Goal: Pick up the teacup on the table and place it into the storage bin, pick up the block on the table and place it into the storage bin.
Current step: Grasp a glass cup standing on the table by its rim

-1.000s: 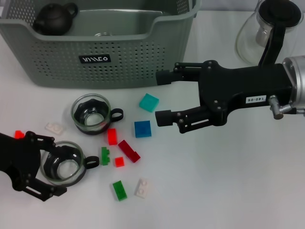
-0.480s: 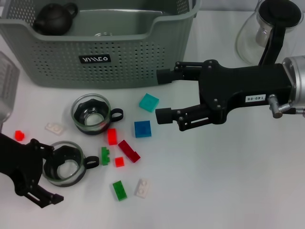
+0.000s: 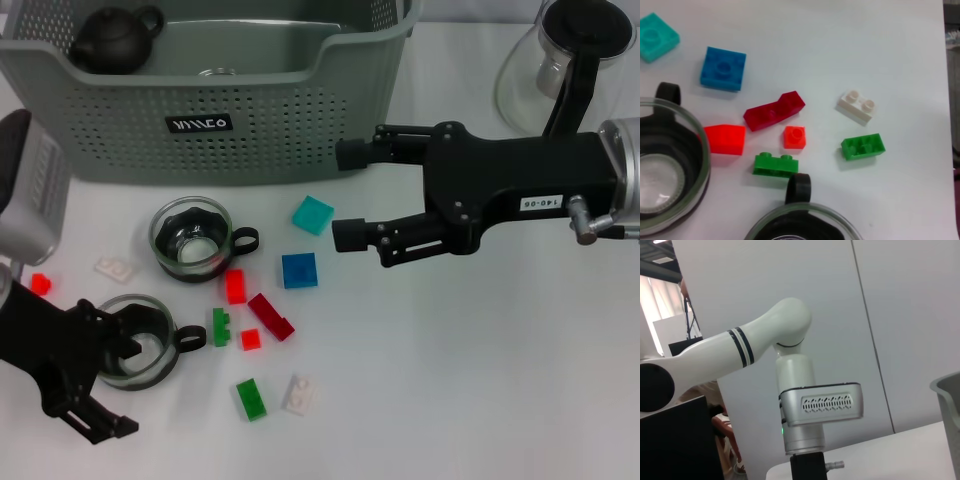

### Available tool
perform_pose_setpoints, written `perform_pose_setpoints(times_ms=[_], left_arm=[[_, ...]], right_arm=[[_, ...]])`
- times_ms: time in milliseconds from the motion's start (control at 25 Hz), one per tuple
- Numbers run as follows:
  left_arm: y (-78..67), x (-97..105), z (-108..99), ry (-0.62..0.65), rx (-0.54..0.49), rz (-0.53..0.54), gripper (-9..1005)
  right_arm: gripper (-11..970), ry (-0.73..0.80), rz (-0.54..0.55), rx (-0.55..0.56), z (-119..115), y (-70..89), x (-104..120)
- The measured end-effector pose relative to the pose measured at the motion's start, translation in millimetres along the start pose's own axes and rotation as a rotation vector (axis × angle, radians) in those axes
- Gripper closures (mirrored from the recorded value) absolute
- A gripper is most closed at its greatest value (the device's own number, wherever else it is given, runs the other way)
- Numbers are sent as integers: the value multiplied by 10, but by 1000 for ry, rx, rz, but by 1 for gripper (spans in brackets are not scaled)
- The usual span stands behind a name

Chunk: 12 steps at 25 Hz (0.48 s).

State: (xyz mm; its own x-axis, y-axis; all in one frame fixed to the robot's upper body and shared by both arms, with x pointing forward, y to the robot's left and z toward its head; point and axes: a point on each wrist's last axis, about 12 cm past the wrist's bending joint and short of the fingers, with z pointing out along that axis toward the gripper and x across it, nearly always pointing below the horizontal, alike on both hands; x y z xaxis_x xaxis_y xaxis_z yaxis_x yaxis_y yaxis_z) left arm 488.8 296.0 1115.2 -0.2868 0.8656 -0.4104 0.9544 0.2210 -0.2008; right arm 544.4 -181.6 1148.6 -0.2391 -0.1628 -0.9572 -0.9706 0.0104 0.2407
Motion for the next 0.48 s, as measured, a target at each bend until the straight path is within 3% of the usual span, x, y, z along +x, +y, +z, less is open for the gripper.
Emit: perform_pose_setpoints(times_ms=[480], left_arm=[[-7, -272, 65, 78, 30, 59, 106]], right_arm=[[11, -12, -8, 15, -41, 0, 26]])
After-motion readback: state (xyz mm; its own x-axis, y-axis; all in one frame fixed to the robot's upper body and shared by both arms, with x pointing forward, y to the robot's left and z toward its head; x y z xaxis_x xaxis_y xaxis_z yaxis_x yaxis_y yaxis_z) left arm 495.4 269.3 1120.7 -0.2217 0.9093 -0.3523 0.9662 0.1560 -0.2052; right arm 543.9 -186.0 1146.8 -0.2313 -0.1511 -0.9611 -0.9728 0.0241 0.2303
